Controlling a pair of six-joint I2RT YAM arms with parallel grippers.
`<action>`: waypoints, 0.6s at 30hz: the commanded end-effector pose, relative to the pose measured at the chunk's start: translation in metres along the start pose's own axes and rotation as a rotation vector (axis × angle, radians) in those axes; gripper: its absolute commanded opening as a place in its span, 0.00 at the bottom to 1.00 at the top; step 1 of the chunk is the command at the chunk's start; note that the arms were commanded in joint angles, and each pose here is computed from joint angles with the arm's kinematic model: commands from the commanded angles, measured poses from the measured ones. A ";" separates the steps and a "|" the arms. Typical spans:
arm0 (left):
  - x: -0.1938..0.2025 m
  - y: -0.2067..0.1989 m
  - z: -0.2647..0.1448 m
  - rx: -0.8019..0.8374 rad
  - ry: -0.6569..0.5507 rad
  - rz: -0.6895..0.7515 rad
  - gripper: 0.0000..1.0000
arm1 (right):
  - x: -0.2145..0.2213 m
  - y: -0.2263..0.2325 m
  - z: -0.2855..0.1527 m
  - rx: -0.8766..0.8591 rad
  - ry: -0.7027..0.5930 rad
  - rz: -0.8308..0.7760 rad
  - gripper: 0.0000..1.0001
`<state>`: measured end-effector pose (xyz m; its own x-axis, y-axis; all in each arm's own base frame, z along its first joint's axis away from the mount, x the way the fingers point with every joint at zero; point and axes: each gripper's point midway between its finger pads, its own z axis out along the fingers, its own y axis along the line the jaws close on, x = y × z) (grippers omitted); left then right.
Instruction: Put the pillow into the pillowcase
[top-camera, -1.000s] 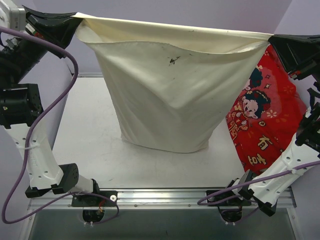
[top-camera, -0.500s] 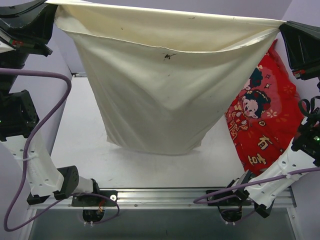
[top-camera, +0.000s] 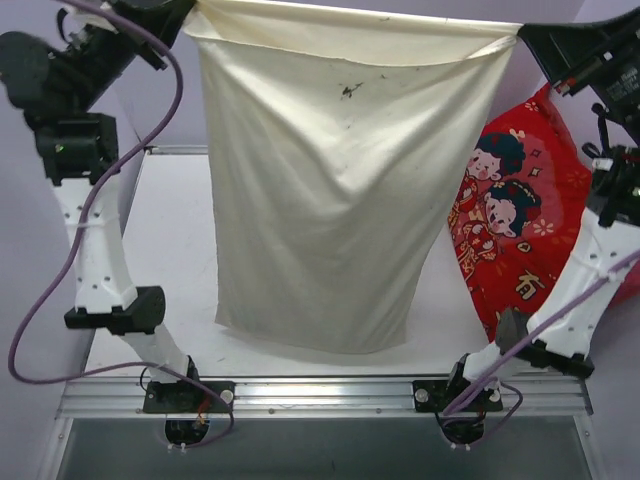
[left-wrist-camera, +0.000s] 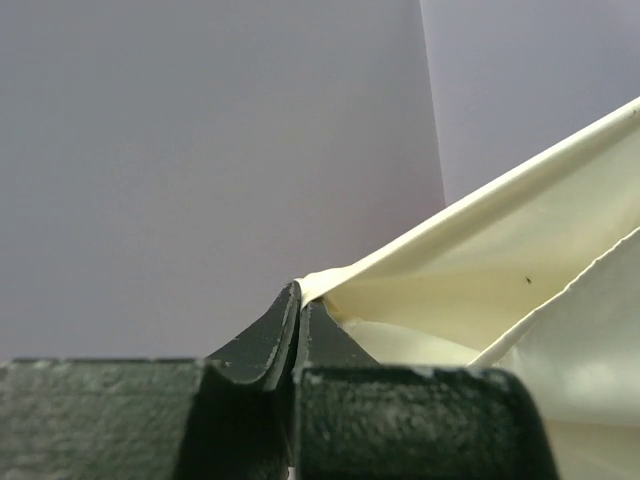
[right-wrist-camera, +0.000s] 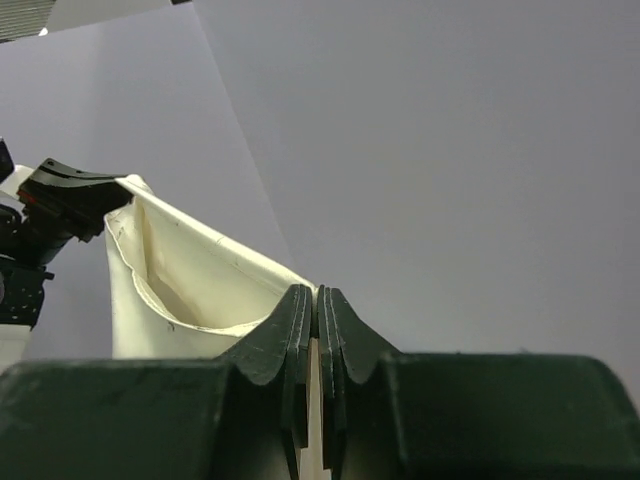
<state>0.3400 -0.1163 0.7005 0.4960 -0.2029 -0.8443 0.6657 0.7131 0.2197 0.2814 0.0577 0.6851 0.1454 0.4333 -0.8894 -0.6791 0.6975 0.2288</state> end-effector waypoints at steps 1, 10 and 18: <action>0.058 0.126 0.001 -0.438 0.020 0.059 0.00 | -0.004 -0.161 0.014 0.398 -0.125 0.006 0.00; -0.042 0.136 -0.008 -0.565 -0.365 0.182 0.00 | -0.117 -0.093 -0.016 0.387 -0.505 -0.353 0.00; -0.057 0.128 -0.022 -0.521 -0.362 0.178 0.00 | -0.132 -0.057 -0.035 0.370 -0.571 -0.428 0.00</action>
<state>0.4831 0.0113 0.6862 0.6059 -0.1988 -0.7703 0.2224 0.9720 -0.0759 0.3225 -0.1078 0.7421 0.6642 0.2934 -0.6875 -0.1416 0.9525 0.2696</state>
